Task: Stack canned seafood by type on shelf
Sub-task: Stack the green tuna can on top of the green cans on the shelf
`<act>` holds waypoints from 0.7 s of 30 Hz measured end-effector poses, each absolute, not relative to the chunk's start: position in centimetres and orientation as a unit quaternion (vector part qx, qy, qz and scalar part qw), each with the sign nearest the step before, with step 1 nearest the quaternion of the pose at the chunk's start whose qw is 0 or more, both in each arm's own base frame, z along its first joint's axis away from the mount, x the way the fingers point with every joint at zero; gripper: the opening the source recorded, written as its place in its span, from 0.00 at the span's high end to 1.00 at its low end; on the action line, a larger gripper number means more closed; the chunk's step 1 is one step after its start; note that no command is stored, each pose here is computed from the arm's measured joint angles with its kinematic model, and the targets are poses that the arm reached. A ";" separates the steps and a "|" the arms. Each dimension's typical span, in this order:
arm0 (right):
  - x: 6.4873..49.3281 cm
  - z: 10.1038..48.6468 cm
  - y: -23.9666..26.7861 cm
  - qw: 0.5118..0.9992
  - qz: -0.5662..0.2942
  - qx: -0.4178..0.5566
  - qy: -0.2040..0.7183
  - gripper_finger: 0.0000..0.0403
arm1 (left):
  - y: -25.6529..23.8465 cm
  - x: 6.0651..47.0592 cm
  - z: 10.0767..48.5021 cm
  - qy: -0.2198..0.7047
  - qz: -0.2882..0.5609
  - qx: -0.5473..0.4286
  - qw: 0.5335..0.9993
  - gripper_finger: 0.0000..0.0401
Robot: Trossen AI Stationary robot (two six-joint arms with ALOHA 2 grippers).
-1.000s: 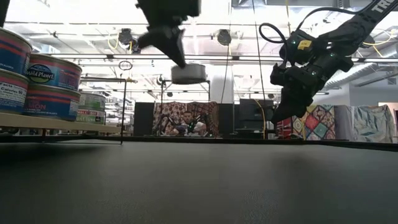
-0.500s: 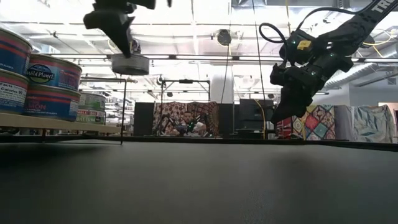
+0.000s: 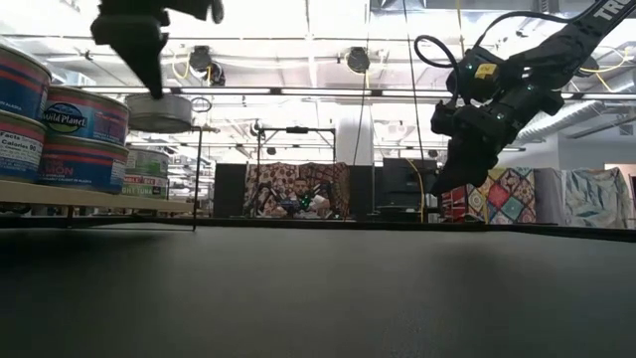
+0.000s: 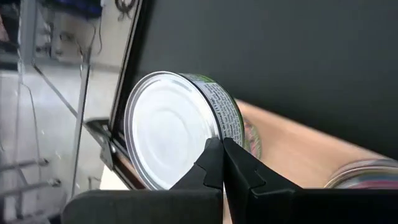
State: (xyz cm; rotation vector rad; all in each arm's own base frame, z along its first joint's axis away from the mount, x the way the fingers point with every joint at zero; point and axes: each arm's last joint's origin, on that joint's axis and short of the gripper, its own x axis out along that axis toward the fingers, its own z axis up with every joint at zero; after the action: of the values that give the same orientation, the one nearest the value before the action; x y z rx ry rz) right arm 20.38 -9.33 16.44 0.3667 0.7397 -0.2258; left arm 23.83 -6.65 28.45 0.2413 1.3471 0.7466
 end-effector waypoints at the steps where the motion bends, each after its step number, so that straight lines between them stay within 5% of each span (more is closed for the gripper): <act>1: 20.4 16.4 -9.3 0.910 -0.110 0.178 0.358 1.00 | -6.5 23.3 28.3 0.606 0.343 0.102 0.710 1.00; 21: 20.9 17.1 -9.6 0.928 -0.109 0.162 0.319 1.00 | -5.3 19.7 25.2 0.610 0.356 0.059 0.705 1.00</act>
State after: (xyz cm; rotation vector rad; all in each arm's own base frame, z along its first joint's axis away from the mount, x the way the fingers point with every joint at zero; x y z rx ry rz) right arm 20.92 -9.61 17.08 0.3311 0.6534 -0.2235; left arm 19.71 -5.32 25.20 0.1320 1.3566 0.7909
